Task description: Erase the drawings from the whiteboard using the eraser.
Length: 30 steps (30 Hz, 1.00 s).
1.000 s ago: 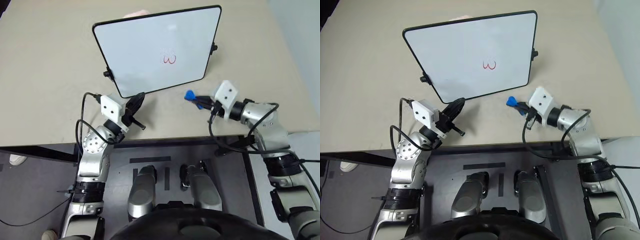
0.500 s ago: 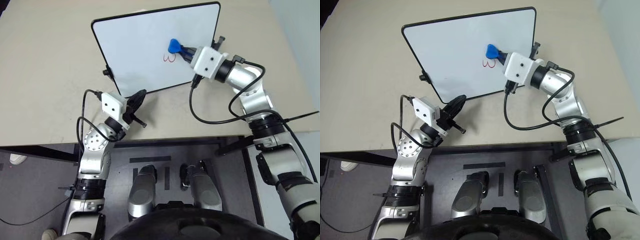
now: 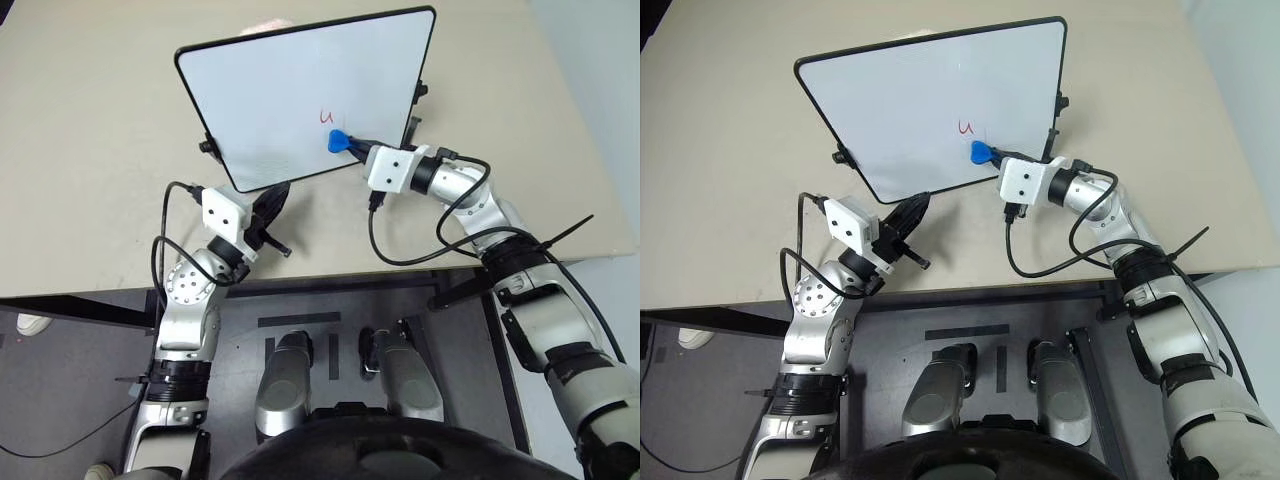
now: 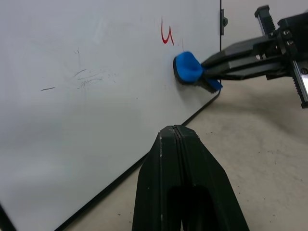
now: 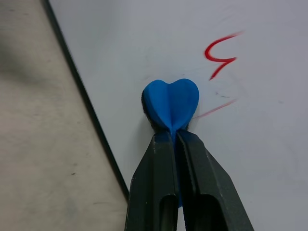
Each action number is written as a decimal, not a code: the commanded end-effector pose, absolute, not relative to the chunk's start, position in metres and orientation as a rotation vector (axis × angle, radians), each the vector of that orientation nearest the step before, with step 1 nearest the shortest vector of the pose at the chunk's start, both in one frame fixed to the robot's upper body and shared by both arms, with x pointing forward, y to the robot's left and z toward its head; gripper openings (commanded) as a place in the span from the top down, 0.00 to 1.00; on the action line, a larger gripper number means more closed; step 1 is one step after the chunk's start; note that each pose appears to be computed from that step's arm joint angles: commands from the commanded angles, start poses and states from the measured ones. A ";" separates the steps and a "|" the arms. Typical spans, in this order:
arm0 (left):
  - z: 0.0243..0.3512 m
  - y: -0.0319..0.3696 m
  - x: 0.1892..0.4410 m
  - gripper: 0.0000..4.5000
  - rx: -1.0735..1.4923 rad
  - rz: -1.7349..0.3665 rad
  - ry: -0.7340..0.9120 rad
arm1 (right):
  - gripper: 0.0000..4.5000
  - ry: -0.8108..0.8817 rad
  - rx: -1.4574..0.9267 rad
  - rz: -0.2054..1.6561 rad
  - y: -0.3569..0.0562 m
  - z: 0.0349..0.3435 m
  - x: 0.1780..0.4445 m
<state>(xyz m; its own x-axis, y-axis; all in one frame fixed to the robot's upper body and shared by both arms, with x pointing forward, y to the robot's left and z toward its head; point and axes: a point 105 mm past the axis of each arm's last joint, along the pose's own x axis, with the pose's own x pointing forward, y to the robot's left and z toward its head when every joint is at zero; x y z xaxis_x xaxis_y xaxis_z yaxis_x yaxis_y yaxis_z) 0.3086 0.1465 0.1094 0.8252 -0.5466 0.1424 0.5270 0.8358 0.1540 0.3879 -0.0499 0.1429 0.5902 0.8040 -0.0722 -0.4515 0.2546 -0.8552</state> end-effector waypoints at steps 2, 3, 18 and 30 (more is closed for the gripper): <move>0.122 0.144 0.307 1.00 0.122 -0.580 -0.236 | 1.00 -0.632 -0.951 0.735 -0.051 0.204 0.394; 0.122 0.144 0.307 1.00 0.122 -0.581 -0.235 | 1.00 -0.656 -0.949 0.722 -0.051 0.210 0.393; 0.121 0.142 0.308 1.00 0.119 -0.597 -0.233 | 1.00 -0.532 -0.949 0.874 -0.034 0.154 0.381; 0.121 0.140 0.308 1.00 0.120 -0.607 -0.231 | 1.00 -0.722 -0.933 0.731 -0.034 0.210 0.384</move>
